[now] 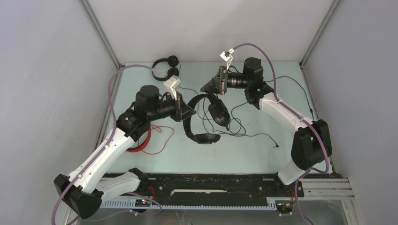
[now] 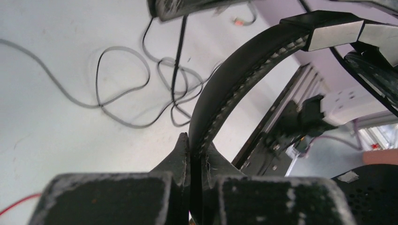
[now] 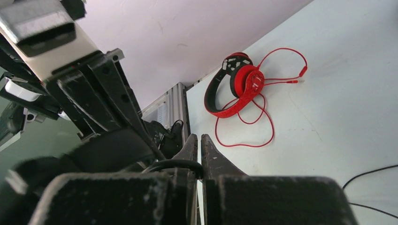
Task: Wrap the headphones
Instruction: Wrap the headphones cable around the headphones.
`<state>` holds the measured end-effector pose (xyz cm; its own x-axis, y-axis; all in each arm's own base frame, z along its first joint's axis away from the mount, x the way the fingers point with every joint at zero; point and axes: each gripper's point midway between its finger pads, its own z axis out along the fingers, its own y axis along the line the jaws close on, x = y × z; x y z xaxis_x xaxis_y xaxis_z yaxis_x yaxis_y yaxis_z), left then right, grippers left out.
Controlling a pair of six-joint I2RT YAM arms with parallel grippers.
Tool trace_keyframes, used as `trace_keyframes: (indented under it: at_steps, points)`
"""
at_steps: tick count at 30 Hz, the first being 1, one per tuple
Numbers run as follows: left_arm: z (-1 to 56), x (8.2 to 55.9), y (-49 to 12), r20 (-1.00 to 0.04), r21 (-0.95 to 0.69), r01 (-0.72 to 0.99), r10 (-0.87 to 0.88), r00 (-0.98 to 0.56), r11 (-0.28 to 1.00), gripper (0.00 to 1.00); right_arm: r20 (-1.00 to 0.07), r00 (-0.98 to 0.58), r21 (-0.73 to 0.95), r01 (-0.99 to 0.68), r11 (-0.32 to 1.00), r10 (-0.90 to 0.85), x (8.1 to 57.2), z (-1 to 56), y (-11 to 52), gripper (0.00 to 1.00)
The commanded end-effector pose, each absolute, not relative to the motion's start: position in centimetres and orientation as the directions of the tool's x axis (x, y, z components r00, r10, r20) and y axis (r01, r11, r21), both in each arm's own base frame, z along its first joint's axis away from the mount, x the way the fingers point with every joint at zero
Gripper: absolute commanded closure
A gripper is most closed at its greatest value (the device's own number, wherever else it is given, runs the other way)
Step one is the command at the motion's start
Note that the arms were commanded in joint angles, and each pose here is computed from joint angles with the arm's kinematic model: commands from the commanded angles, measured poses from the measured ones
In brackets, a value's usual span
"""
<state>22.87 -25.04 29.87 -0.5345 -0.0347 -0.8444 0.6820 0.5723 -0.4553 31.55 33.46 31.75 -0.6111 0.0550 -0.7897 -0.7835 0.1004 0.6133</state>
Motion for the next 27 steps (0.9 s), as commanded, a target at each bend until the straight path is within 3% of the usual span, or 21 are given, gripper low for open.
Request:
trace_keyframes:
  at_steps: [1, 11, 20, 27]
  points:
    - [29.4, 20.1, -24.5, -0.836, -0.356, 0.767, 0.184, -0.517, 0.534, 1.0, -0.789, -0.609, 0.612, -0.764, 0.206, 0.087, 33.4, 32.0, 32.0, 1.0]
    - [27.8, 22.8, -20.4, -0.801, -0.036, 0.716, 0.408, -0.438, 0.697, 1.0, -0.776, -0.624, 0.498, -0.697, 0.515, -0.093, 34.0, 28.6, 28.0, 1.0]
    - [27.1, 25.2, -19.6, -0.762, 0.163, 0.709, 0.544, -0.352, 0.686, 1.0, -0.742, -0.63, 0.485, -0.739, 0.467, -0.228, 30.3, 29.7, 29.4, 1.0]
    - [26.9, 27.6, -17.2, -0.749, 0.276, 0.561, 0.54, -0.384, 0.78, 1.0, -0.713, -0.655, 0.39, -0.667, 0.635, -0.25, 30.5, 28.5, 29.1, 1.0]
